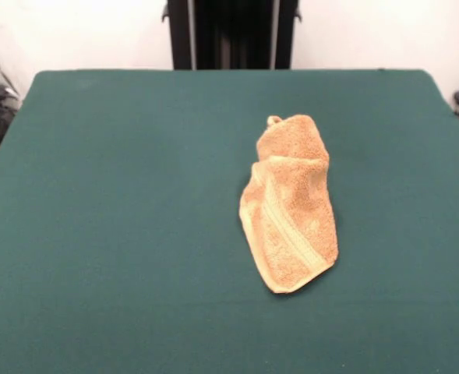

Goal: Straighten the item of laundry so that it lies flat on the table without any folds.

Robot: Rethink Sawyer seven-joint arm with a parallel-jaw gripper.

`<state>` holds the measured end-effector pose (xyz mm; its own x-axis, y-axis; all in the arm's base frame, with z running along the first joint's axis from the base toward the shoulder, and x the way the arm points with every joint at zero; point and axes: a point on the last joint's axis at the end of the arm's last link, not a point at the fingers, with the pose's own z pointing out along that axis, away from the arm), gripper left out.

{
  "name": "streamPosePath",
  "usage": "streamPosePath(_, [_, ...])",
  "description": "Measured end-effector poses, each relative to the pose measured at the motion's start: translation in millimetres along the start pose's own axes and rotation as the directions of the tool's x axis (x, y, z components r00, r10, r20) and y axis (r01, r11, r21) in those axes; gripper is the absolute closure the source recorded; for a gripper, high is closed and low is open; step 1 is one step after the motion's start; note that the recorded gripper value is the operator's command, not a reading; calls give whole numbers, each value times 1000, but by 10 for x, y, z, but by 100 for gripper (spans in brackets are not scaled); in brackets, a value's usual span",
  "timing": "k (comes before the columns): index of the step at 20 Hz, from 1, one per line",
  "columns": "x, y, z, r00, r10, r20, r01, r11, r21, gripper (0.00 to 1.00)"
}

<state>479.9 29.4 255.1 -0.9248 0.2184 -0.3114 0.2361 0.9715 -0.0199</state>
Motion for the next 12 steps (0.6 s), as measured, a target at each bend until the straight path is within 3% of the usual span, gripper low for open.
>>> streamPosePath(7, [-137,-119,251,999,-30,33,31,999,-24,0])
streamPosePath(12, [46,-104,549,986,-154,61,156,988,-19,0])
